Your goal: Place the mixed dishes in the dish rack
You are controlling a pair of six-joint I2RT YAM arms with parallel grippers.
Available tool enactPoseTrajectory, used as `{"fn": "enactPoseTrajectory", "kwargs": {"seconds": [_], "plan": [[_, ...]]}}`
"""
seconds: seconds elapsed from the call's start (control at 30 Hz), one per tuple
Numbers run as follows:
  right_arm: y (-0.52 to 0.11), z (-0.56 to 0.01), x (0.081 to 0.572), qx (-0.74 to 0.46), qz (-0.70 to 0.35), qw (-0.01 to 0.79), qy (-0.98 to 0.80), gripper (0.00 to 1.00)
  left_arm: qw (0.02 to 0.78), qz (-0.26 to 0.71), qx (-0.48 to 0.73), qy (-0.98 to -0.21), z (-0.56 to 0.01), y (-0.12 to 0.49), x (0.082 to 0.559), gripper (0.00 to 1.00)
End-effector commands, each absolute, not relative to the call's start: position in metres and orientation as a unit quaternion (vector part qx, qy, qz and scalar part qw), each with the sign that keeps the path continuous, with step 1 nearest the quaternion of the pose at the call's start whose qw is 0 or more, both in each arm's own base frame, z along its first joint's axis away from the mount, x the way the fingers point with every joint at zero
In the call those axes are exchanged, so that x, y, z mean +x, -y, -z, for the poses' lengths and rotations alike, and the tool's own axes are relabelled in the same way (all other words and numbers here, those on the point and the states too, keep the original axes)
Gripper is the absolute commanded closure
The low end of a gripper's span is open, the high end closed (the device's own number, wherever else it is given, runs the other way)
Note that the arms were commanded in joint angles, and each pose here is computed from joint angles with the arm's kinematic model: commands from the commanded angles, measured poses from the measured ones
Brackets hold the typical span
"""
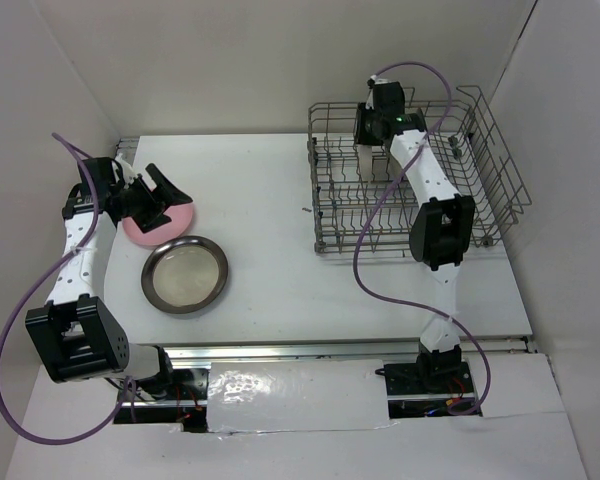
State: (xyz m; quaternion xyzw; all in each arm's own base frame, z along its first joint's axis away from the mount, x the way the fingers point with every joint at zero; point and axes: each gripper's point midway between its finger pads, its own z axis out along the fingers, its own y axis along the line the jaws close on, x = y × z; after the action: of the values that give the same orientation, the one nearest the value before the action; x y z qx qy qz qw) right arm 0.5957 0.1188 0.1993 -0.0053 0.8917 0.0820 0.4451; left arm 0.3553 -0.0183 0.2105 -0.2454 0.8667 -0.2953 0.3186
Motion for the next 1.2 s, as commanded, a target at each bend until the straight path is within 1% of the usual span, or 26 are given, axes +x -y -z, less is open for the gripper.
{"fn": "enactPoseTrajectory", "kwargs": {"seconds": [0.0, 0.07, 0.13, 0.17, 0.2, 0.23, 0.3, 0.37, 0.4, 0.43, 0.47, 0.57, 0.6, 0.63, 0.67, 0.73, 0.77, 0.9, 1.03, 1.07, 1.17], "plan": [[-0.111, -0.254, 0.623, 0.011, -0.084, 0.53, -0.844, 0.8, 0.324, 0.297, -0.246, -0.864, -0.211, 0.018, 0.36, 0.06], [-0.112, -0.252, 0.623, 0.01, -0.084, 0.528, -0.845, 0.8, 0.321, 0.297, -0.246, -0.865, -0.209, 0.019, 0.359, 0.06], [-0.111, -0.253, 0.623, 0.011, -0.084, 0.53, -0.844, 0.76, 0.322, 0.296, -0.246, -0.865, -0.21, 0.018, 0.36, 0.06], [-0.112, -0.254, 0.623, 0.01, -0.085, 0.53, -0.844, 0.67, 0.323, 0.296, -0.246, -0.865, -0.21, 0.018, 0.36, 0.06], [-0.112, -0.254, 0.623, 0.01, -0.085, 0.53, -0.844, 0.63, 0.323, 0.298, -0.245, -0.864, -0.211, 0.019, 0.36, 0.06], [-0.112, -0.255, 0.623, 0.01, -0.085, 0.531, -0.843, 0.55, 0.324, 0.297, -0.245, -0.864, -0.211, 0.019, 0.36, 0.06], [-0.112, -0.256, 0.623, 0.01, -0.086, 0.531, -0.843, 0.52, 0.323, 0.299, -0.244, -0.864, -0.211, 0.02, 0.36, 0.06], [-0.113, -0.259, 0.622, 0.008, -0.089, 0.533, -0.842, 0.46, 0.322, 0.3, -0.244, -0.864, -0.21, 0.02, 0.36, 0.06], [-0.114, -0.26, 0.621, 0.005, -0.09, 0.532, -0.842, 0.43, 0.321, 0.3, -0.244, -0.864, -0.211, 0.021, 0.36, 0.06], [-0.114, -0.261, 0.621, 0.006, -0.091, 0.533, -0.841, 0.37, 0.321, 0.3, -0.243, -0.865, -0.21, 0.021, 0.361, 0.06], [-0.116, -0.261, 0.62, 0.004, -0.091, 0.533, -0.841, 0.35, 0.321, 0.3, -0.243, -0.865, -0.211, 0.022, 0.361, 0.06], [-0.118, -0.263, 0.619, 0.002, -0.094, 0.533, -0.841, 0.34, 0.32, 0.298, -0.243, -0.866, -0.209, 0.022, 0.361, 0.06], [-0.118, -0.267, 0.617, 0.002, -0.094, 0.535, -0.839, 0.32, 0.32, 0.298, -0.243, -0.866, -0.21, 0.022, 0.361, 0.06], [-0.119, -0.269, 0.617, 0.001, -0.095, 0.536, -0.839, 0.27, 0.321, 0.297, -0.242, -0.866, -0.21, 0.022, 0.361, 0.06], [-0.121, -0.271, 0.615, -0.001, -0.096, 0.537, -0.838, 0.26, 0.321, 0.296, -0.242, -0.866, -0.21, 0.022, 0.361, 0.06], [-0.124, -0.28, 0.611, -0.004, -0.099, 0.541, -0.835, 0.2, 0.319, 0.294, -0.241, -0.868, -0.209, 0.022, 0.36, 0.06], [-0.125, -0.285, 0.609, -0.005, -0.099, 0.544, -0.833, 0.19, 0.317, 0.29, -0.243, -0.87, -0.208, 0.022, 0.36, 0.05], [-0.136, -0.325, 0.593, -0.018, -0.103, 0.57, -0.815, 0.14, 0.303, 0.271, -0.256, -0.877, -0.2, 0.017, 0.358, 0.05], [-0.147, -0.369, 0.57, -0.03, -0.11, 0.597, -0.794, 0.13, 0.279, 0.239, -0.284, -0.886, -0.183, 0.007, 0.354, 0.05], [-0.149, -0.387, 0.56, -0.033, -0.113, 0.608, -0.785, 0.12, 0.271, 0.235, -0.289, -0.888, -0.179, 0.006, 0.353, 0.05], [-0.165, -0.416, 0.531, -0.05, -0.13, 0.619, -0.773, 0.11, 0.253, 0.204, -0.321, -0.89, -0.167, -0.005, 0.348, 0.04]]}}
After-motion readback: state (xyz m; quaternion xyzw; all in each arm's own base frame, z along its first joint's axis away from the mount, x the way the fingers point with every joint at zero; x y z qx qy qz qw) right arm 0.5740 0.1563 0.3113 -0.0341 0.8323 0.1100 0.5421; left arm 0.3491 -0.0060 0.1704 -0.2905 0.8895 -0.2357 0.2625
